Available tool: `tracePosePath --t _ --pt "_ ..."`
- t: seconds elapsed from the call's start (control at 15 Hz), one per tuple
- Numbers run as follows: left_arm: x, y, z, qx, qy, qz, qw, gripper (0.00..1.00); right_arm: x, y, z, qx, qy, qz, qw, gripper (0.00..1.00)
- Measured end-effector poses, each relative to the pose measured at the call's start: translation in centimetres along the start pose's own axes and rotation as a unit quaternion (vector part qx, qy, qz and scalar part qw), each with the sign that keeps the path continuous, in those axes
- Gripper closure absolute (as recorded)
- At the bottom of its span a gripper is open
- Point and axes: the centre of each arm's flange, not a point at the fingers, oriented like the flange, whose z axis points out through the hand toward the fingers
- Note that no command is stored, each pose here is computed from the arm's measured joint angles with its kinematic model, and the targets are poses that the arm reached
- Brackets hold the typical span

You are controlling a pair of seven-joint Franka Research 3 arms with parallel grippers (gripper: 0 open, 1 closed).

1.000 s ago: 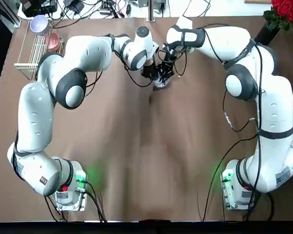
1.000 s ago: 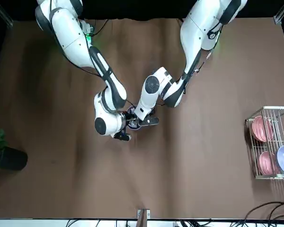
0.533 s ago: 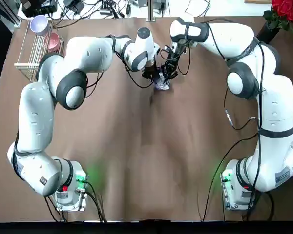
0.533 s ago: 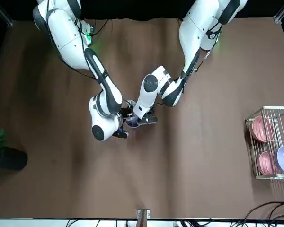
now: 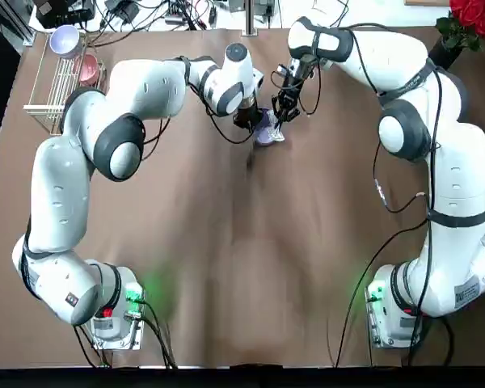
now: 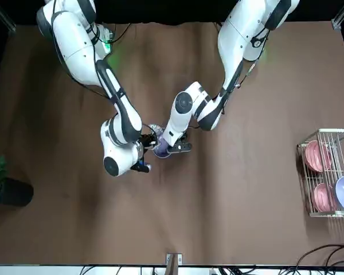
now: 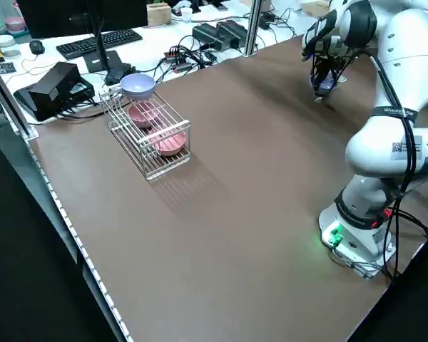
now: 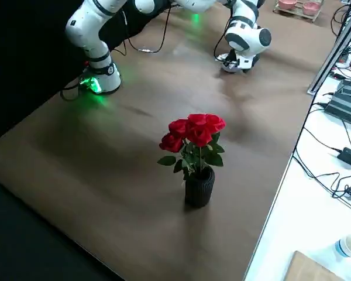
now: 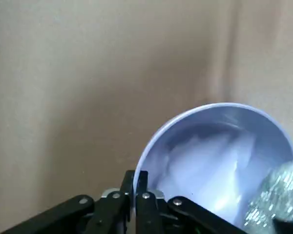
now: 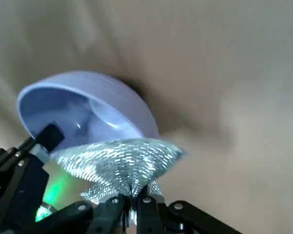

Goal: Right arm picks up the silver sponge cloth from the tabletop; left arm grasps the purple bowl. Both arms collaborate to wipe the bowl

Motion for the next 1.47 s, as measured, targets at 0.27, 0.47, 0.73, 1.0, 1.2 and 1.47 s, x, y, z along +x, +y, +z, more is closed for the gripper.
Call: tracePosePath --t 0.27,0.47,0.73,1.0,1.2,1.47 --pt "0.2 -0.2 0.0 0.0 0.001 -0.002 1.0 0.95 0.9 -0.5 -0.9 0.016 0.047 -0.001 0.999 0.93" --pt "0.4 -0.2 -0.1 0.0 0.001 -0.003 1.0 0.95 1.2 -1.1 -0.8 0.021 0.07 -0.005 0.997 0.93" --pt "0.4 -0.3 0.0 0.0 0.001 -0.003 1.0 0.95 0.8 -2.2 0.9 0.012 0.068 -0.014 0.998 0.93" --pt "0.4 -0.3 -0.1 0.0 0.001 -0.003 1.0 0.95 1.1 -1.8 0.7 0.012 0.069 -0.012 0.997 0.93" --pt "0.5 -0.1 -0.3 -0.002 0.003 -0.003 1.0 0.95 0.4 -1.0 -0.8 -0.041 0.047 -0.026 0.998 0.93" --pt "1.3 -0.8 -0.2 0.0 0.005 -0.009 1.0 0.95 0.5 3.4 -7.0 -0.065 0.011 -0.004 0.998 0.93"
